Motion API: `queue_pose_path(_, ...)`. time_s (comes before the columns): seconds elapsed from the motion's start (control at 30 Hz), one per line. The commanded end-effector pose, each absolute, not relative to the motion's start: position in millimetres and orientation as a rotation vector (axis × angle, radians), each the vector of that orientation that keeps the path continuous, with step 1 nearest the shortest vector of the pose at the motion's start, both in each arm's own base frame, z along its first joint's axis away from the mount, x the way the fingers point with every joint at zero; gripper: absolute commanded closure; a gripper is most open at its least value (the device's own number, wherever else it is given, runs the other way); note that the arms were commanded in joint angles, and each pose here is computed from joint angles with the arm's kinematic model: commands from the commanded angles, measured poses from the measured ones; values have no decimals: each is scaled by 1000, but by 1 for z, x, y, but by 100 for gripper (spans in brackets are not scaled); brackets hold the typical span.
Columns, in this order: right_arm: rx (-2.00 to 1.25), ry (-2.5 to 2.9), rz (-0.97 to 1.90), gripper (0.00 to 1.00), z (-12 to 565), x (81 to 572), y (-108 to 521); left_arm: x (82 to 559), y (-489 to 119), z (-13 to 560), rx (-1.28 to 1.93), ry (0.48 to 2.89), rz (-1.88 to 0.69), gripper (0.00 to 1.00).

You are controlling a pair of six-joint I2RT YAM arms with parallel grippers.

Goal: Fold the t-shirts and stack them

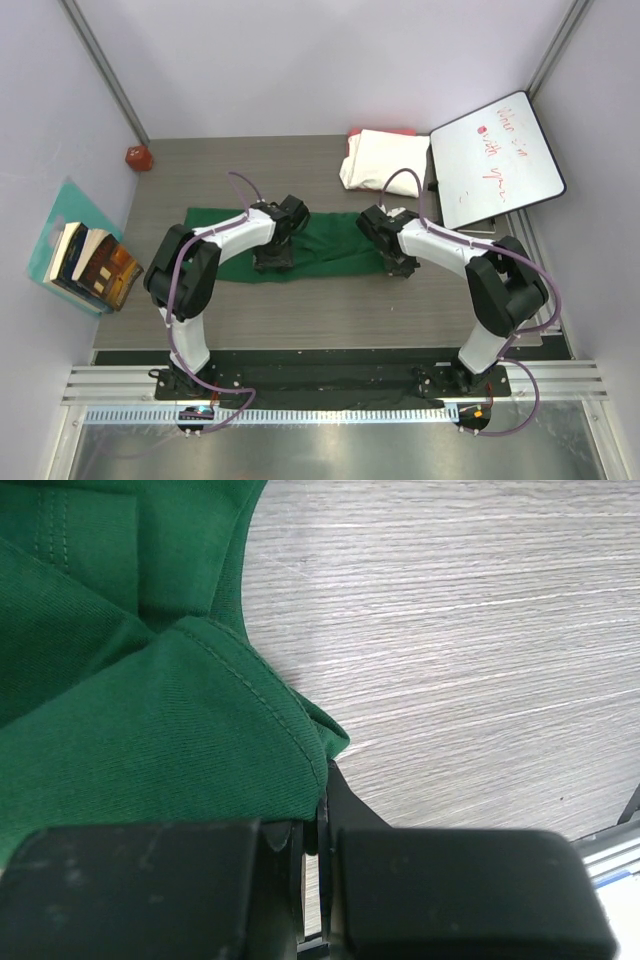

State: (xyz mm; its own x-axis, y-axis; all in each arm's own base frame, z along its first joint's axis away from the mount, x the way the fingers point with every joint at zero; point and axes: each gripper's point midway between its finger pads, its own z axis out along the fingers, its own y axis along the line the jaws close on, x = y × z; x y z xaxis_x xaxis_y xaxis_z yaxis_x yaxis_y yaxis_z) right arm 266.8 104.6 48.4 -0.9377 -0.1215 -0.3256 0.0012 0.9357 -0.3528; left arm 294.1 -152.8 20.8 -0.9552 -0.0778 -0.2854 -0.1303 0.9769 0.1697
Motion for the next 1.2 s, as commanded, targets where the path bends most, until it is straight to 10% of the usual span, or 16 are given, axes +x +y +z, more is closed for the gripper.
queue_pose_path(0.0, -68, 2719, -660, 98, 57, 262, 79, 282, -118, 11, -143, 2866, 466, 46)
queue_pose_path(0.5, 220, 2494, -635, 67, 140, 273, 57, 290, -126, 21, -142, 2848, 417, 39)
queue_pose_path(0.7, 219, 2403, -388, 69, 181, 314, 88, 293, -135, 25, -154, 2845, 345, 36)
queue_pose_path(0.87, 143, 2515, -346, 99, 150, 328, 119, 289, -133, 26, -148, 2843, 358, 35)
queue_pose_path(1.17, 31, 2656, -254, 99, 90, 281, 151, 289, -133, 23, -142, 2852, 362, 34)
